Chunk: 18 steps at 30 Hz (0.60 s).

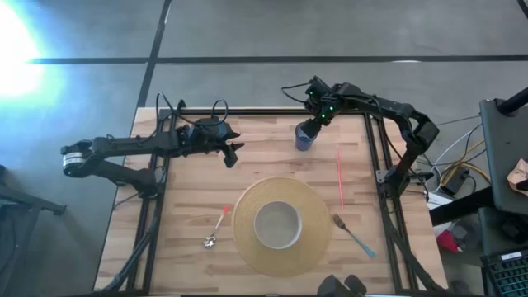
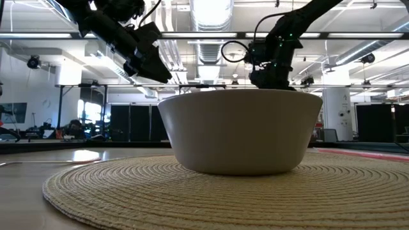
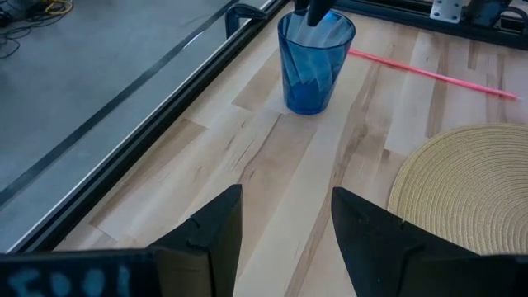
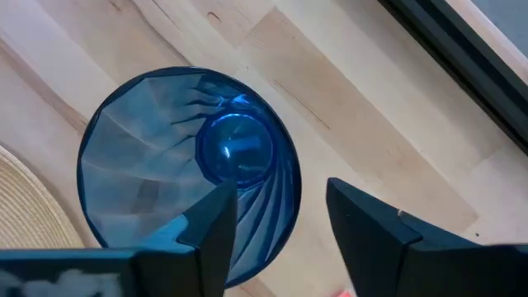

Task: Pick & Place Utensil
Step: Move the blue cup to the top right of the brown placemat

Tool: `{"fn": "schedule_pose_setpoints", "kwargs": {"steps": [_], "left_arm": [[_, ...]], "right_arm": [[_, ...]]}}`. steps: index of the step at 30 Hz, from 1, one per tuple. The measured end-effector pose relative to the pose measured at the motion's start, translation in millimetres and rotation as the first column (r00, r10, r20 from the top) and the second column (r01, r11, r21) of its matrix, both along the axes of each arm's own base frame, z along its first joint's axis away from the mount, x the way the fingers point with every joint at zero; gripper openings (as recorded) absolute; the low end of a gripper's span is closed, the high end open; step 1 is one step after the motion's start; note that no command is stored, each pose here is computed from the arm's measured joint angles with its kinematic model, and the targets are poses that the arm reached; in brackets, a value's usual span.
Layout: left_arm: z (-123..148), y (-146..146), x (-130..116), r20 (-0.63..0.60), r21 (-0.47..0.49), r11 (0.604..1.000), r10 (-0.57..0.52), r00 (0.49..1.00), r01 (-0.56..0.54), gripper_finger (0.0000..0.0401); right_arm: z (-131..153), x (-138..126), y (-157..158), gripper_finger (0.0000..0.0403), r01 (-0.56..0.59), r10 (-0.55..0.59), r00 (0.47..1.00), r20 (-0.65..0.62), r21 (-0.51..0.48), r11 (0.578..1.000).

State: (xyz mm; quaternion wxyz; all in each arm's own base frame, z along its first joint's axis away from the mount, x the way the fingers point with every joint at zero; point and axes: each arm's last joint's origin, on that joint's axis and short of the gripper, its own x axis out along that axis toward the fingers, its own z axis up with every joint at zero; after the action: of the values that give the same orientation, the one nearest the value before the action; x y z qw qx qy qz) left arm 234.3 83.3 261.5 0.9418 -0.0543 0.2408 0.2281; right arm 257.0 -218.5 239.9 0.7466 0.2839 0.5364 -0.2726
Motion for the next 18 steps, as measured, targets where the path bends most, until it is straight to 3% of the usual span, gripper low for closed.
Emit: {"fn": "schedule_pose_setpoints", "kwargs": {"steps": [13, 18], "left_arm": [[0.0, 0.0, 0.0, 0.0, 0.001, 1.0, 0.0, 1.0, 0.0, 0.0178], [0.0, 0.0, 0.0, 0.0, 0.0, 1.0, 0.0, 1.0, 0.0, 0.0178]], "right_arm": [[-5.9, -2.3, 1.9, 0.0032, -0.023, 0.024, 0.999, -0.024, 0.006, 1.0], [-5.8, -2.9, 1.3, 0.0013, -0.024, 0.023, 0.999, -0.042, -0.016, 1.0]]}}
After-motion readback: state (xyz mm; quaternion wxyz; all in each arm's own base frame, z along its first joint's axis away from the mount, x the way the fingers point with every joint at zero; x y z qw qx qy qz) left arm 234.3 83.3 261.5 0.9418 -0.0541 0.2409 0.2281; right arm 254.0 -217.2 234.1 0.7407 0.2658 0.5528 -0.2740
